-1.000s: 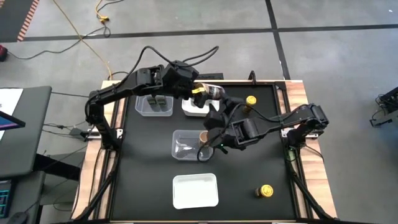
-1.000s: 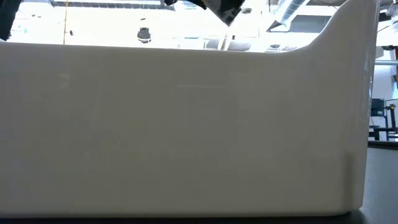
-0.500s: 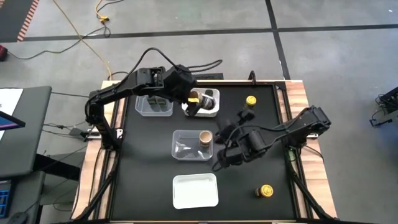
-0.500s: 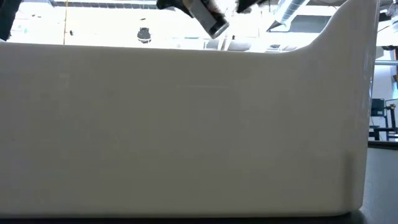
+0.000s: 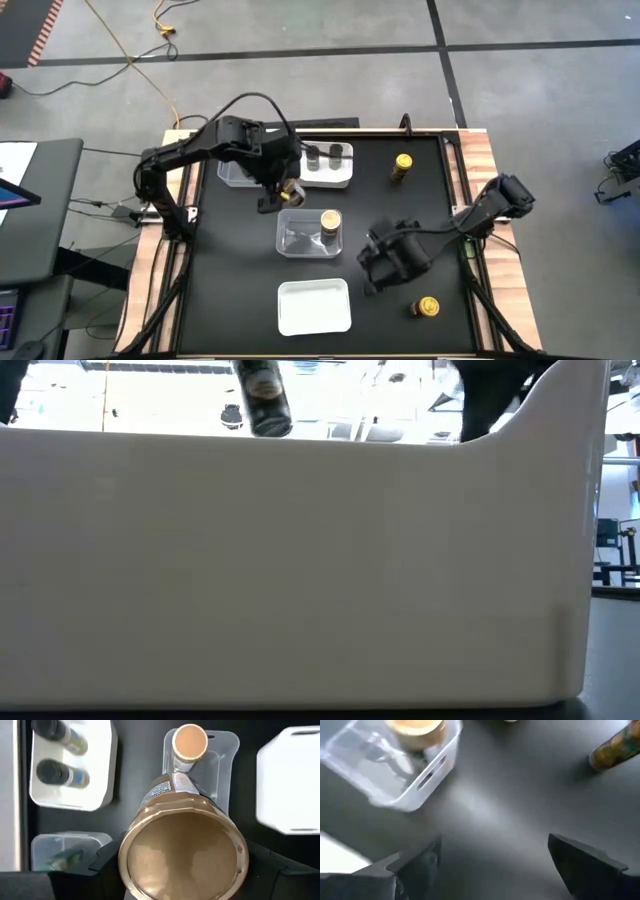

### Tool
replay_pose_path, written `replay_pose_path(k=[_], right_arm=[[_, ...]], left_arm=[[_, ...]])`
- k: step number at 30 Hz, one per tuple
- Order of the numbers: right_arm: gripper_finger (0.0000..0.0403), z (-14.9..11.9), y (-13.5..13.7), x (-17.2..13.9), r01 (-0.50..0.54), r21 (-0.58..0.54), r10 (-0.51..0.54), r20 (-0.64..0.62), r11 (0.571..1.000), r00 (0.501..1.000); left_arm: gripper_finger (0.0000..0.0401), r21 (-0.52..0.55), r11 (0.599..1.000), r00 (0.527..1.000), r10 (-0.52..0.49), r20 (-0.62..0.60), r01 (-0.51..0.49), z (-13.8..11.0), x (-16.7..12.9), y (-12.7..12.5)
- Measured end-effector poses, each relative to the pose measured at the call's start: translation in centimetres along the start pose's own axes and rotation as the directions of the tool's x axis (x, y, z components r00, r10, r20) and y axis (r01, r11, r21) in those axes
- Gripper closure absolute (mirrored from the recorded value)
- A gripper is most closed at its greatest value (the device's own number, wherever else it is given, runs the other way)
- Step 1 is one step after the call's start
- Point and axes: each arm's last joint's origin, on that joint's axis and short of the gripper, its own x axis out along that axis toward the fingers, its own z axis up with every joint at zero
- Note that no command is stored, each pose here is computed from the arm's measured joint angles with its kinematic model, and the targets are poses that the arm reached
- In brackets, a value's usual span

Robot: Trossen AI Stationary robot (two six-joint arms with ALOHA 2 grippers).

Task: Sort spices by type
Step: Put the brown seasoning bottle into the center transparent bin

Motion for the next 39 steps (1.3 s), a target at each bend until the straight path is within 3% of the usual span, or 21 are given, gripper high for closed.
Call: replay_pose_path(k=[7,11,16,29,39], right_arm=[[0.001,-2.5,0.4,-1.4,-0.059,0.066,0.058,0.007,0.996,0.998],[0.001,-3.3,0.5,-1.9,-0.076,0.065,0.074,0.028,0.995,0.997],[0.001,-3.5,0.5,-2.0,-0.08,0.07,0.078,0.029,0.994,0.996],[0.001,-3.0,0.5,-1.7,-0.071,0.085,0.068,0.03,0.994,0.997],[0.001,-2.1,0.5,-1.2,-0.06,0.119,0.057,0.028,0.991,0.998]], left_arm=[[0.0133,0.176,0.983,0.998,-0.057,-0.005,0.057,0.1,0.5,-3.9],[0.0133,0.271,0.961,0.997,-0.04,-0.063,0.055,-0.2,2.5,-6.0],[0.0133,0.298,0.954,0.997,-0.007,-0.08,0.03,-0.2,6.4,-7.1],[0.0133,0.288,0.957,0.988,-0.002,-0.152,0.046,-1.9,14.1,-6.5],[0.0133,0.249,0.965,0.987,-0.05,-0.155,0.088,-1.6,15.4,-3.7]])
